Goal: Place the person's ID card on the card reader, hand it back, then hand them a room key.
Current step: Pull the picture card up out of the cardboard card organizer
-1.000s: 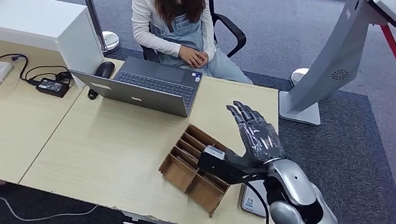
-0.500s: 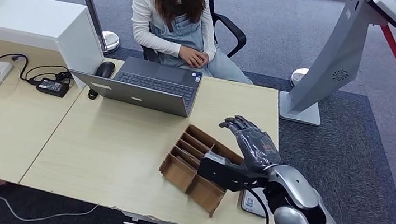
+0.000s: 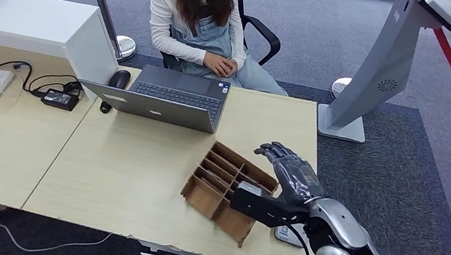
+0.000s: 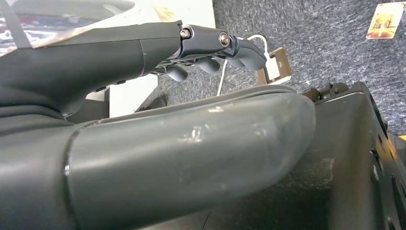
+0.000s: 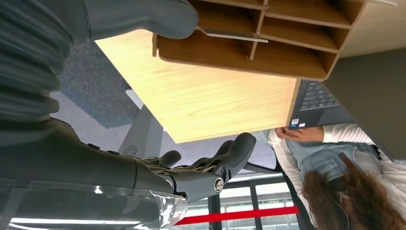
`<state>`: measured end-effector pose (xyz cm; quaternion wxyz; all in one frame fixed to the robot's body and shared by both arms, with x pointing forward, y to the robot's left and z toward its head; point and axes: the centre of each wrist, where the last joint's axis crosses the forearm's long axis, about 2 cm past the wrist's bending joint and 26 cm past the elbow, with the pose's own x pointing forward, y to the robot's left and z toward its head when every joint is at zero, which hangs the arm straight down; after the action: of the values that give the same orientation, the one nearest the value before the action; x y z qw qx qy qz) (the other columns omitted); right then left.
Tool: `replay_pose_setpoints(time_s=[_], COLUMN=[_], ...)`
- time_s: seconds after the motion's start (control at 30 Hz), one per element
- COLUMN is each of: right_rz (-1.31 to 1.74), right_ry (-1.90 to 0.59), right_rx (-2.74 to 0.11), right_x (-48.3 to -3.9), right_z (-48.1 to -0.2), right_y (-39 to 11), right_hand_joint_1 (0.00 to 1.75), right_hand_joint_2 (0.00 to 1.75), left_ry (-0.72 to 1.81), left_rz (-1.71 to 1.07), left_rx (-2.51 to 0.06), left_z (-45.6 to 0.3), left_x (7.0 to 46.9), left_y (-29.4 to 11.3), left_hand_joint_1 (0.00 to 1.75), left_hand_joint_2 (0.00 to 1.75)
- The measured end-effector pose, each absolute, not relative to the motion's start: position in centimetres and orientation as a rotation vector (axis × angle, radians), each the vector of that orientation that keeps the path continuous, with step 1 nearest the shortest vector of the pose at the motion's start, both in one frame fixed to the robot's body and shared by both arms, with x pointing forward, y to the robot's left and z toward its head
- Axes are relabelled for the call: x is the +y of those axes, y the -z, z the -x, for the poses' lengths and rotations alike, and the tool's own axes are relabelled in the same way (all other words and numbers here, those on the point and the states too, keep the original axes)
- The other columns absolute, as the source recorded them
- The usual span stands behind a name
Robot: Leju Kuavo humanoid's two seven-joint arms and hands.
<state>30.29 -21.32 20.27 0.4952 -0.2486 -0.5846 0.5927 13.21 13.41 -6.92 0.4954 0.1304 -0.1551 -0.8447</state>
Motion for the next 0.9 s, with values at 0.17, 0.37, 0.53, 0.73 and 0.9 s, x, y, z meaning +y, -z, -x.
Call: replay_pose_setpoints(time_s=[0.17, 0.37, 0.53, 0.73, 0.9], right_rz=[0.579, 0.559, 0.532, 0.471, 0.445], right_ry=[-1.437, -1.442, -1.447, -1.458, -1.458], right_rx=[-1.399, -1.387, -1.386, -1.388, -1.387], right_x=[-21.5, -21.5, -21.5, -21.3, -21.2], right_z=[-29.7, -29.2, -28.9, -28.5, -28.4], right_y=[-19.6, -19.1, -18.8, -18.4, -18.2], right_hand_joint_1=[0.56, 0.58, 0.67, 0.8, 0.81], right_hand_joint_2=[1.75, 1.75, 1.75, 1.75, 1.75], left_ry=[2.046, 2.044, 2.044, 2.044, 2.046], left_rz=[-0.322, -0.324, -0.325, -0.327, -0.33], left_rx=[-0.372, -0.371, -0.37, -0.368, -0.365], left_z=[-13.2, -13.2, -13.2, -13.2, -13.2], left_x=[13.4, 13.4, 13.4, 13.4, 13.4], left_y=[6.9, 6.9, 6.9, 6.9, 6.9], left_hand_joint_1=[0.0, 0.0, 0.0, 0.0, 0.0], left_hand_joint_2=[0.0, 0.0, 0.0, 0.0, 0.0])
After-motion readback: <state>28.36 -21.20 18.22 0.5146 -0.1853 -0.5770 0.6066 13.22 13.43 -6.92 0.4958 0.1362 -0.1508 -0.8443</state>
